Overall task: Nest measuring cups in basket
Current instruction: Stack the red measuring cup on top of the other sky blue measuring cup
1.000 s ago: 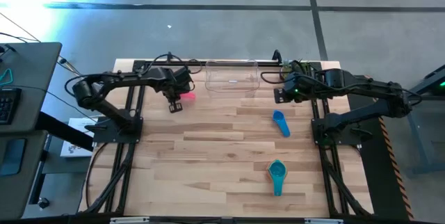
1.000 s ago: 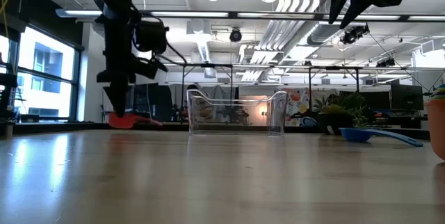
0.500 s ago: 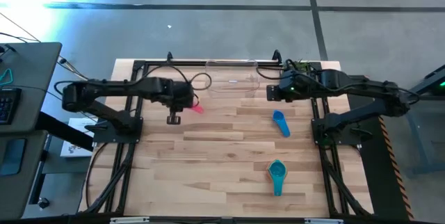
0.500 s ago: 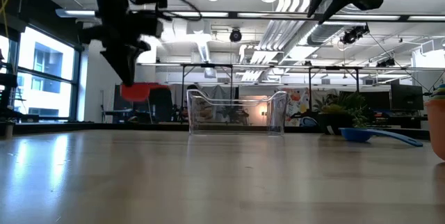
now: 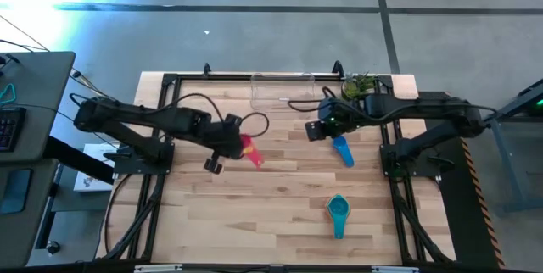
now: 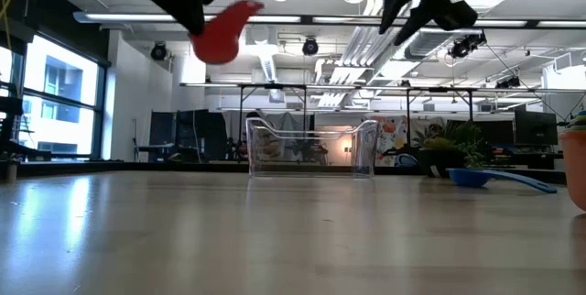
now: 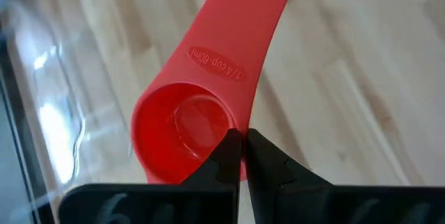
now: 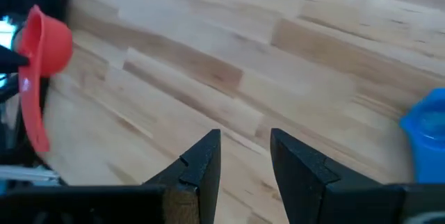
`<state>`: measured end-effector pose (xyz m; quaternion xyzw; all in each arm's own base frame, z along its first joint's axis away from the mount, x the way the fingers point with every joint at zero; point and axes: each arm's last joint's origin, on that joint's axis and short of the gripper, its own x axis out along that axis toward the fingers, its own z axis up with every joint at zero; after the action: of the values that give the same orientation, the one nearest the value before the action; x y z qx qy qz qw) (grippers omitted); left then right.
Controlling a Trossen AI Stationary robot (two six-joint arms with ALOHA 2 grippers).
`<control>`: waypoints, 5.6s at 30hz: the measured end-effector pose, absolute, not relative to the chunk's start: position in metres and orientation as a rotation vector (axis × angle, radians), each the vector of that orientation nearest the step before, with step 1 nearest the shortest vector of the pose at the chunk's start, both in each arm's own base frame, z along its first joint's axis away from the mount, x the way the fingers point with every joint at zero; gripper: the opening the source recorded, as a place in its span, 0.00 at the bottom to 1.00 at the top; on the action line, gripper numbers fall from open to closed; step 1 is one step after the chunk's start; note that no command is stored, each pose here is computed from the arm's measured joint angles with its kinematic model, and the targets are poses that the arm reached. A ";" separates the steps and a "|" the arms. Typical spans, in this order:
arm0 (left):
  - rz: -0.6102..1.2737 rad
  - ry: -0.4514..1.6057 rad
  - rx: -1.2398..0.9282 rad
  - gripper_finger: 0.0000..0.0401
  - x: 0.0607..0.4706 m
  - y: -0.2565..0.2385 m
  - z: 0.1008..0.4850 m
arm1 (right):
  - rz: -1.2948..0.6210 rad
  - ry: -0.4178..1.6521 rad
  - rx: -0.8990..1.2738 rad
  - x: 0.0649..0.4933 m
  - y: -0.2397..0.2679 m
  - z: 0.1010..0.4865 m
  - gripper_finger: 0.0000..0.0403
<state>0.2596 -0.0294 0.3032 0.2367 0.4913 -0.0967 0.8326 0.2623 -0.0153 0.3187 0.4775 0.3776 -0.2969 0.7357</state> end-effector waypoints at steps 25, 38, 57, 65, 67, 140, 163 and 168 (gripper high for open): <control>-0.496 0.958 0.796 0.01 0.274 -0.095 0.285 | -0.265 0.444 1.155 0.342 0.029 0.318 0.29; -0.570 0.889 0.904 0.01 0.276 -0.098 0.287 | -0.219 0.574 1.204 0.361 0.038 0.289 0.25; -0.620 0.951 0.893 0.02 0.296 -0.093 0.262 | -0.259 0.726 1.113 0.365 0.038 0.262 0.25; -0.614 0.914 0.921 0.02 0.302 -0.093 0.261 | -0.256 0.736 1.057 0.366 0.036 0.259 0.32; -0.622 0.906 0.940 0.02 0.302 -0.093 0.261 | -0.259 0.735 1.059 0.366 0.036 0.259 0.36; -0.557 0.886 0.980 0.02 0.310 -0.079 0.264 | -0.262 0.755 1.120 0.372 0.033 0.250 0.44; -0.567 0.891 0.978 0.02 0.309 -0.080 0.263 | -0.288 0.735 1.059 0.372 0.031 0.250 0.44; -0.569 0.896 0.979 0.02 0.309 -0.080 0.263 | -0.299 0.728 1.056 0.372 0.031 0.250 0.44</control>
<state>0.3089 -0.0795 0.2631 0.4480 0.4101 -0.2606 0.7505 0.3721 0.0311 0.2497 0.4906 0.3383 -0.1391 0.7909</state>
